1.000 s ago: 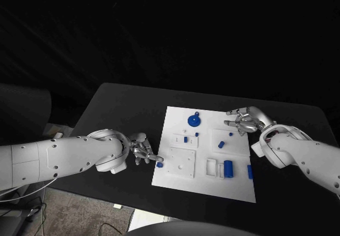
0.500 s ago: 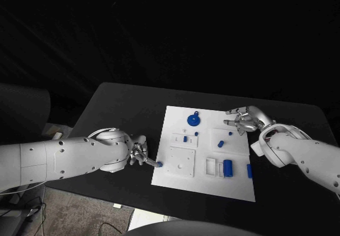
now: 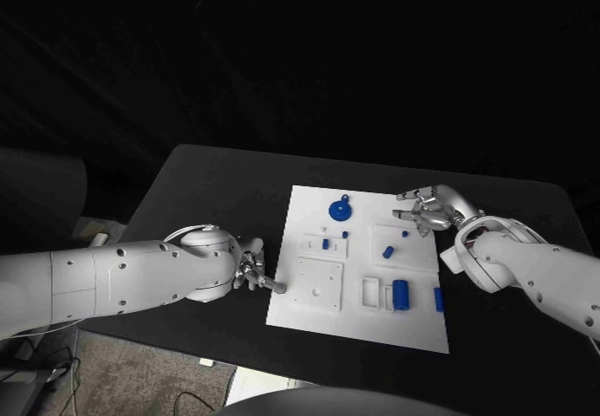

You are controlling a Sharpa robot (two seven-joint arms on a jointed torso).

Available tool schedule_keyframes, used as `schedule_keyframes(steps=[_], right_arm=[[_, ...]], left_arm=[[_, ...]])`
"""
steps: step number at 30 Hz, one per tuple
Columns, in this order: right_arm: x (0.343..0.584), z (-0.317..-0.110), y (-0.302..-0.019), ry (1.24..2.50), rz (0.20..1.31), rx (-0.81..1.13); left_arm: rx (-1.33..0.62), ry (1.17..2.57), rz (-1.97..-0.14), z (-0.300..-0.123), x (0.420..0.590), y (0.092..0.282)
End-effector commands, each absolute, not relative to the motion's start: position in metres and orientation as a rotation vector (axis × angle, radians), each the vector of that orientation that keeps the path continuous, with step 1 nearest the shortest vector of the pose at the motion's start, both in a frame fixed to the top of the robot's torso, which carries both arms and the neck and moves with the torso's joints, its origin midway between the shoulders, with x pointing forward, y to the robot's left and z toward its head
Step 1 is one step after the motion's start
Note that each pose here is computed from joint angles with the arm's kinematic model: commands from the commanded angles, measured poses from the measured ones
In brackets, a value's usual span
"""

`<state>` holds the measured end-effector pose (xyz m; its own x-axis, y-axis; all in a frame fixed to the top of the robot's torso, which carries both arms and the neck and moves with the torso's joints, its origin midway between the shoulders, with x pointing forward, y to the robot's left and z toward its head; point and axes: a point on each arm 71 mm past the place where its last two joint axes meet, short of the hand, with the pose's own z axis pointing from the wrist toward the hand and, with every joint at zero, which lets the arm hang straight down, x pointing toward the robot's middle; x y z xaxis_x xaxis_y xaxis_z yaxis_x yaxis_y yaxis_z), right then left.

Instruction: Assemble the parts on the task board

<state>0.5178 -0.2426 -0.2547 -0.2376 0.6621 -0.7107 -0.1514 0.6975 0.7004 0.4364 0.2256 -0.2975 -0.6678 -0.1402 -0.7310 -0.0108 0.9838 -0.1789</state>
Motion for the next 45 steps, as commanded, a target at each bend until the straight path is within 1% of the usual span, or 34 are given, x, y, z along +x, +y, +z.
schedule_keyframes(steps=[1,15,25,31,45], right_arm=[[0.517,-0.255,-0.240,1.655,0.813,0.401],[0.517,-0.255,-0.241,1.656,0.812,0.402],[0.517,-0.255,-0.242,1.657,0.811,0.402],[0.517,-0.255,-0.242,1.656,0.810,0.403],[0.517,-0.255,-0.243,1.654,0.809,0.403]], left_arm=[[-0.116,2.316,-0.206,-0.303,0.434,0.223],[-0.085,2.337,-0.198,-0.311,0.433,0.213],[-0.069,2.337,-0.175,-0.315,0.435,0.211],[-0.071,2.340,-0.172,-0.317,0.434,0.213],[-0.154,2.369,-0.227,-0.318,0.431,0.223]])
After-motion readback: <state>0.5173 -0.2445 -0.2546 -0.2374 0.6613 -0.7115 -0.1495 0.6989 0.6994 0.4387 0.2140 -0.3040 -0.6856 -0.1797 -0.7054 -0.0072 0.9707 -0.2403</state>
